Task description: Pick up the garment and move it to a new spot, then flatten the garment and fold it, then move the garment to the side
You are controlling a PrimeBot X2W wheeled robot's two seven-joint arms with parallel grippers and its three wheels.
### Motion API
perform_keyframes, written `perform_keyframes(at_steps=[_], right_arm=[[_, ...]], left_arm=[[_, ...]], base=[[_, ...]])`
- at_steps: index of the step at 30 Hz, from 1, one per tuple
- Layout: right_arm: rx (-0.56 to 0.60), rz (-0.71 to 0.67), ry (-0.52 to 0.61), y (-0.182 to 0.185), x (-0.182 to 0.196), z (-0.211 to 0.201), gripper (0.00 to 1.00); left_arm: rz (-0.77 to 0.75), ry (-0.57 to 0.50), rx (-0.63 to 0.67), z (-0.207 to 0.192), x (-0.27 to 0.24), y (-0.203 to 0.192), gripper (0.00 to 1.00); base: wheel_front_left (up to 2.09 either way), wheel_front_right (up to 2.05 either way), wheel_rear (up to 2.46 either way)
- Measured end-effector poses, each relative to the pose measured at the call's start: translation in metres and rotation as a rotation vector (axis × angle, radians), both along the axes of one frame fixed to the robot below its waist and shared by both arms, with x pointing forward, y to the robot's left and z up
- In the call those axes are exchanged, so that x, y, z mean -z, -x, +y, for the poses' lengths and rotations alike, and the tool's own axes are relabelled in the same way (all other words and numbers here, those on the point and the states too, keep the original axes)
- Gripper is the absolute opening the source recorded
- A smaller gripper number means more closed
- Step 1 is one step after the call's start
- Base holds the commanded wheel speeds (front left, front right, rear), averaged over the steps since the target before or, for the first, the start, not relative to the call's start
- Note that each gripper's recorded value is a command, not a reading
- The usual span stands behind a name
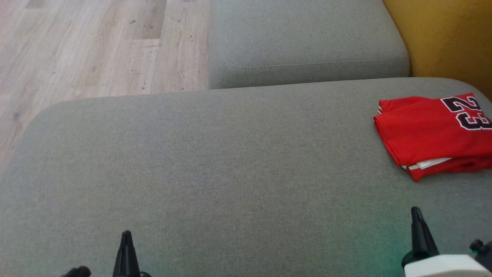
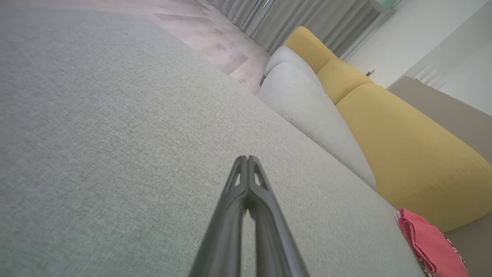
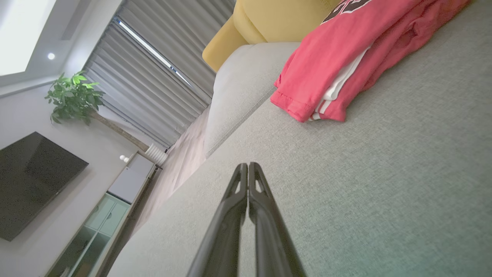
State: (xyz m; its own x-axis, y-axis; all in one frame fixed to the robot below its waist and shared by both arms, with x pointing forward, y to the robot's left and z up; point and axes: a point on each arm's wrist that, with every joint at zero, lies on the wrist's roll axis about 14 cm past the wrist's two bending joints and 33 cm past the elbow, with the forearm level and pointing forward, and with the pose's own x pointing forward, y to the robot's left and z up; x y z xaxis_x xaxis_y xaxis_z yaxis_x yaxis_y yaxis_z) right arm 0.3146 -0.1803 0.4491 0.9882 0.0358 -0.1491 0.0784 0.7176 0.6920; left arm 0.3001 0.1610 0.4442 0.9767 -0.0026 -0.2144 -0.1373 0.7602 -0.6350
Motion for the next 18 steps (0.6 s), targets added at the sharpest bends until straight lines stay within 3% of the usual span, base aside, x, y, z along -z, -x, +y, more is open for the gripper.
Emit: perform_keyframes(at_steps=[18], right_arm=[[0.059, -0.005, -0.203, -0.018, -0.008, -0.008, 0.00]], left_arm=[[0.012, 0.221, -0.031, 0.005, -0.002, -0.019, 0.00]], base=[[0.00, 0.00, 0.00]])
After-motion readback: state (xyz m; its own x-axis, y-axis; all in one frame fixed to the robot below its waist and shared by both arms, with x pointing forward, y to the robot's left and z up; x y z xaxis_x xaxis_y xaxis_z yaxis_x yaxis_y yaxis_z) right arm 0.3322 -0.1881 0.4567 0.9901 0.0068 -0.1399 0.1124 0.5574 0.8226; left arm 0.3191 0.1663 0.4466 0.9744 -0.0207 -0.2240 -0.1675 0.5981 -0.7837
